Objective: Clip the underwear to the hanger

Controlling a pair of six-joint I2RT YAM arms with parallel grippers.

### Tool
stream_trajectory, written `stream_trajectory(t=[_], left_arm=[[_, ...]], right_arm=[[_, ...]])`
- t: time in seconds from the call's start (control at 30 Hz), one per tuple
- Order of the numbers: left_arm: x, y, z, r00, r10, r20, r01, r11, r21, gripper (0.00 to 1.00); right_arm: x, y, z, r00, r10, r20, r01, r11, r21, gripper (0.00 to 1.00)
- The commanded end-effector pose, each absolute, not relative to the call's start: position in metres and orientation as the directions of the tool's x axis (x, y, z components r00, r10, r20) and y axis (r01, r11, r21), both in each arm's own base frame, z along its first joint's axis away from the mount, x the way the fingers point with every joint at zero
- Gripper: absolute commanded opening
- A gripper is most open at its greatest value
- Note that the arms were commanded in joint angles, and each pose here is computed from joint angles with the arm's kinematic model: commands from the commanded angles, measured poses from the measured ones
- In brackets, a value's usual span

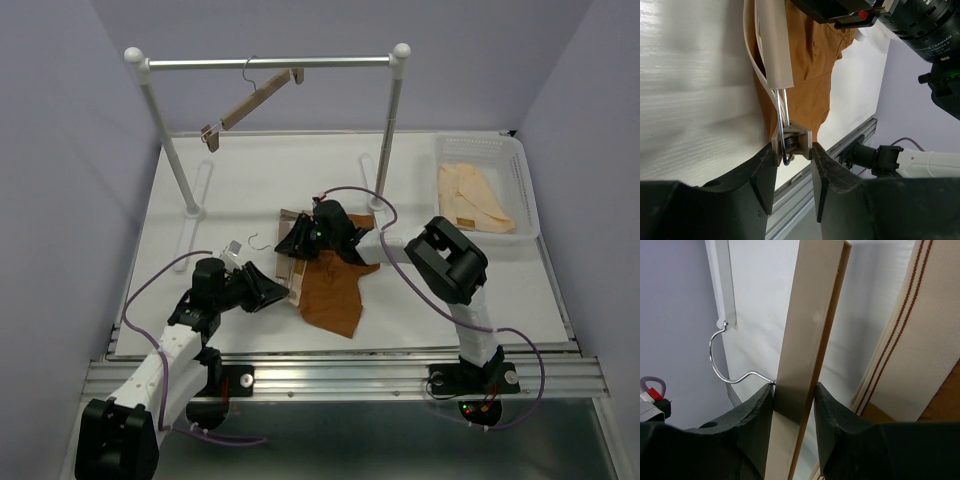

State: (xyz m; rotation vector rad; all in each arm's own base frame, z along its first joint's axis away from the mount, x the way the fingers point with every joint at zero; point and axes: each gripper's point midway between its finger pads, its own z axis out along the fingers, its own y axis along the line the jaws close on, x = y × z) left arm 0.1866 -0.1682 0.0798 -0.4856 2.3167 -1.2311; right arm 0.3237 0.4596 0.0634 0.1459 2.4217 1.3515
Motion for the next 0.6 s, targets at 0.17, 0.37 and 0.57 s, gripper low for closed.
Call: stream_trajectory(t=[0.17, 0.37, 0.57], left_arm=[[0.189, -0.174, 0.1, -0.819, -0.49, -0.3, 0.012, 0.508, -0.861, 0.6], [0.189, -0.171, 0.107, -0.809, -0.499, -0.311, 0.012, 0.514, -0.857, 0.75], [0.193, -0.163, 0.124, -0.774, -0.528, -0.349, 0.007, 0.545, -0.838, 0.99]], right_arm=[[0.325, 0.459, 0.125, -0.883, 0.289, -0.37, -0.218, 0.444, 0.869, 0.06], [0.318, 0.455, 0.131, -0.886, 0.282, -0.369, -0.227, 0.43, 0.874, 0.02], [0.307, 0.443, 0.133, -0.877, 0.26, -0.404, -0.264, 0.442, 0.857, 0.02]])
